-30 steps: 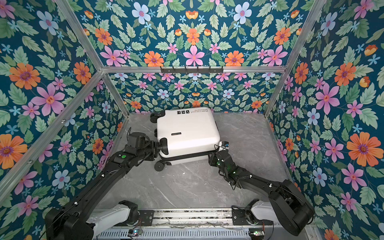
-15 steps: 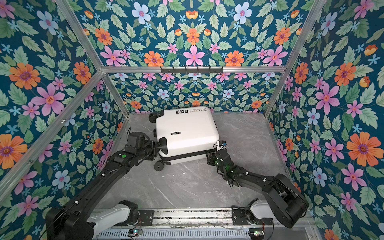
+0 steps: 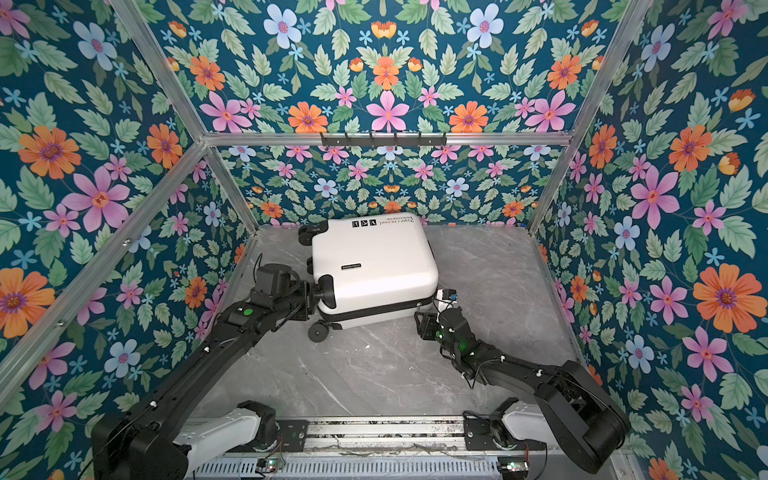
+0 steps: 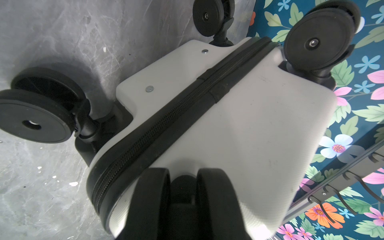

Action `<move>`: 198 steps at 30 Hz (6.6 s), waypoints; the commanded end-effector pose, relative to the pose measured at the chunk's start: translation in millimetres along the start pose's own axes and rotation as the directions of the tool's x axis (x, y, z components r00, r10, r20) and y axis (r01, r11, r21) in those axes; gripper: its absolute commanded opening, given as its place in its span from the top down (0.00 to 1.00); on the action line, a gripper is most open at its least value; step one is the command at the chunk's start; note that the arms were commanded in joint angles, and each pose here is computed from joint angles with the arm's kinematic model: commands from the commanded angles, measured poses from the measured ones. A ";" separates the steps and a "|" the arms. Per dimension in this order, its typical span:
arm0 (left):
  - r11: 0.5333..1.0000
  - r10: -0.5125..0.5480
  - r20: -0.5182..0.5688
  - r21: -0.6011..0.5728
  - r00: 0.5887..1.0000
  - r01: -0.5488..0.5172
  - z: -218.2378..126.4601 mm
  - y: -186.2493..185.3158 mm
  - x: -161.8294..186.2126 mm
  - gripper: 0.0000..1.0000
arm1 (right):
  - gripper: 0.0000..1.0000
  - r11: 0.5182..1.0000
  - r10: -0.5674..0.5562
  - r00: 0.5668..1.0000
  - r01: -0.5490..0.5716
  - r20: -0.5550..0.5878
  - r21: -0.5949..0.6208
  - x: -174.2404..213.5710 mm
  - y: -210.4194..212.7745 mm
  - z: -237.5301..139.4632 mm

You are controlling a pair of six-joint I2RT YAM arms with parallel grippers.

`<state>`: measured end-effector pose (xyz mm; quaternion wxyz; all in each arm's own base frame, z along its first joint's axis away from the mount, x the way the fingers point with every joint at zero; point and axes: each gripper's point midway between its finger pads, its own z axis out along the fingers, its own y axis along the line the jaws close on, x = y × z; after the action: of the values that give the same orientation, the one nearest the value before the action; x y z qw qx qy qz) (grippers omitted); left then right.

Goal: Pack the luggage

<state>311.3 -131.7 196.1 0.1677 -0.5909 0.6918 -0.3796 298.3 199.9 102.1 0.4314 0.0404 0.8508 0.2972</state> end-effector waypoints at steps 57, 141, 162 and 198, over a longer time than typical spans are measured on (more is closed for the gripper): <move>0.885 0.466 0.017 -0.022 0.885 -0.465 -39.6 -37.4 -17.6 1.00 | 1.00 0.984 -0.007 0.992 -0.015 0.122 0.178 -42.7 -43.2 -1.8; 0.406 0.702 -0.661 0.068 0.264 -0.912 -60.4 87.8 154.4 0.51 | 1.00 0.987 0.129 0.986 -0.139 -0.108 -0.083 -1.5 52.5 -21.6; 0.268 0.850 -0.316 -0.426 0.421 -0.864 -12.3 54.5 -11.1 0.49 | 1.00 0.976 0.215 0.976 -0.216 -0.044 -0.025 13.5 15.7 -43.4; 0.696 0.712 0.097 -0.231 0.695 -0.680 -20.1 -48.6 -82.9 0.30 | 0.45 0.817 0.559 0.827 -0.562 0.066 0.130 -159.0 -11.9 52.0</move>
<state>337.9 -45.2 218.3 0.2903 -0.3259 0.8875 -0.1479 432.9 150.2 201.1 0.3774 0.3299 0.7904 0.3522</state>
